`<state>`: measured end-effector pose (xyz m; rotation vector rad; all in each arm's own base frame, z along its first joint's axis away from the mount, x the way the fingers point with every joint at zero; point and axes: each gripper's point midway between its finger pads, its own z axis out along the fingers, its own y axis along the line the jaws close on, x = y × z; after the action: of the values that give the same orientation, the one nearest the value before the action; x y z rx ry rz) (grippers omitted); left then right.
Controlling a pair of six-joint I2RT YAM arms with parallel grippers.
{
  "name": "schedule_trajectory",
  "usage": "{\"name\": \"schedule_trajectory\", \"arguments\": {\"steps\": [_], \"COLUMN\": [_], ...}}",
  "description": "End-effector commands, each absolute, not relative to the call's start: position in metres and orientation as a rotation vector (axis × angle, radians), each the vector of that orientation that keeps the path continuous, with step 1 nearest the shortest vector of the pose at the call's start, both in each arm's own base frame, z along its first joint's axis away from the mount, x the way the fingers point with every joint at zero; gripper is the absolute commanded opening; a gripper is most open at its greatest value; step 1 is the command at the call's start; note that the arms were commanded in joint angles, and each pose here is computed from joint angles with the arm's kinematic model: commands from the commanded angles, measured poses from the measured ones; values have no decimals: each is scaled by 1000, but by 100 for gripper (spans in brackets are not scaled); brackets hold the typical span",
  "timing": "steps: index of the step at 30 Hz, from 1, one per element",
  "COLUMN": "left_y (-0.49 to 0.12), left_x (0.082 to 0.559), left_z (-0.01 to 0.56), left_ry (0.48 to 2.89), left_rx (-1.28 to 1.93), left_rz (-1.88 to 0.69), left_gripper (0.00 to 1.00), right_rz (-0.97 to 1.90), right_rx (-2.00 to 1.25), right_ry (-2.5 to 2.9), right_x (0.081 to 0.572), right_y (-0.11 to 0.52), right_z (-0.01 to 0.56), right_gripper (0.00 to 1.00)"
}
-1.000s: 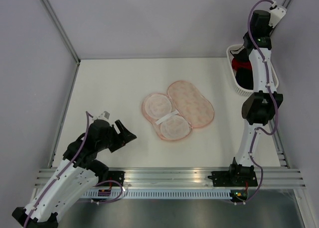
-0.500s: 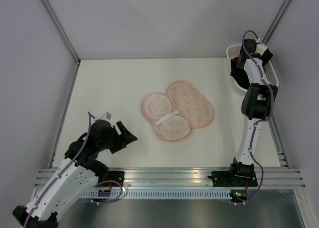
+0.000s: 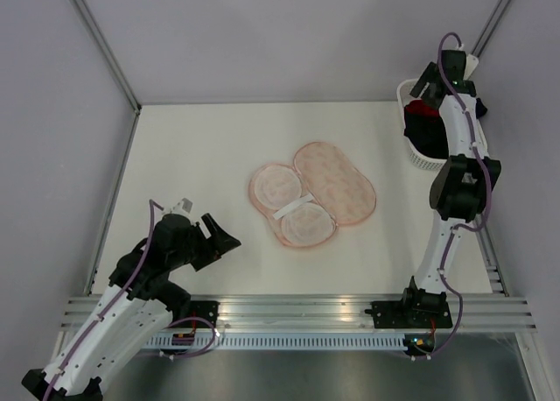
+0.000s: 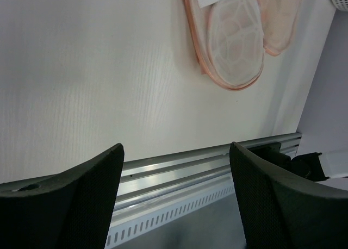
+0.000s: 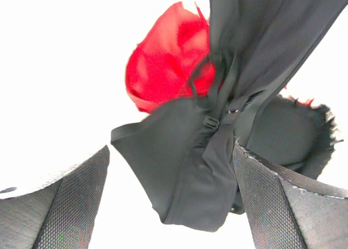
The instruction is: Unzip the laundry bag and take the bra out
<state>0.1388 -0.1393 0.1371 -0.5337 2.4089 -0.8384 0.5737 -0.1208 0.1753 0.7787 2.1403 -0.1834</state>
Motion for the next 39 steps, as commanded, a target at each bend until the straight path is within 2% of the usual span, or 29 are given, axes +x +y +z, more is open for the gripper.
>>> {"name": "schedule_trajectory", "arguments": {"steps": [1,2,4,5,6,7,8,9,10,11,14,15,17,18,20,21,24,28,39], "left_y": [-142,-141,-140,-139,-139,-138,-138,-139,-140,-140,-139,-139,-137,-136,-133,-131,-128,-127,-115], "left_x": [142,143,143,143,143,143,144,143,143,143,141,140,139,139,138,139,139,138,141], "left_z": [153,157,160,160,161,161,162,164,165,170,180,184,195,198,209,212,221,223,236], "left_ry": [2349,2329,2314,2308,2302,2300,2296,2293,2291,2279,2251,2235,2182,2160,2104,2085,2040,2030,1969], "left_rx": [-549,-549,-550,-558,-562,-571,-575,-573,-573,-564,-544,-538,-528,-525,-510,-512,-518,-528,-575], "left_rz": [-894,-901,-904,-902,-904,-904,-907,-917,-923,-928,-953,-963,-994,-998,-1018,-1014,-1026,-1036,-1000], "left_gripper": [83,83,83,84,84,84,84,84,84,84,87,89,97,99,100,99,100,100,99], "right_rz": [-108,-99,-97,-93,-106,-85,-76,-29,-32,55,214,282,420,454,559,576,708,727,680], "right_rx": [679,666,652,647,632,644,646,610,621,684,752,749,773,785,814,842,880,947,1062], "right_ry": [1886,1852,1896,1876,1965,1905,1902,1914,1989,1942,1995,2084,2019,2069,2024,2054,2027,2084,2121], "right_x": [557,544,526,506,493,469,458,447,430,408,358,336,317,301,288,279,273,269,284], "right_y": [-112,-109,-95,-88,-71,-61,-51,-25,-17,-6,18,32,45,54,65,68,83,89,89], "right_z": [320,344,338,354,319,339,331,321,276,285,236,198,202,177,181,162,148,114,66], "right_gripper": [98,98,98,98,98,98,98,98,98,98,98,98,98,98,98,98,95,88,86]}}
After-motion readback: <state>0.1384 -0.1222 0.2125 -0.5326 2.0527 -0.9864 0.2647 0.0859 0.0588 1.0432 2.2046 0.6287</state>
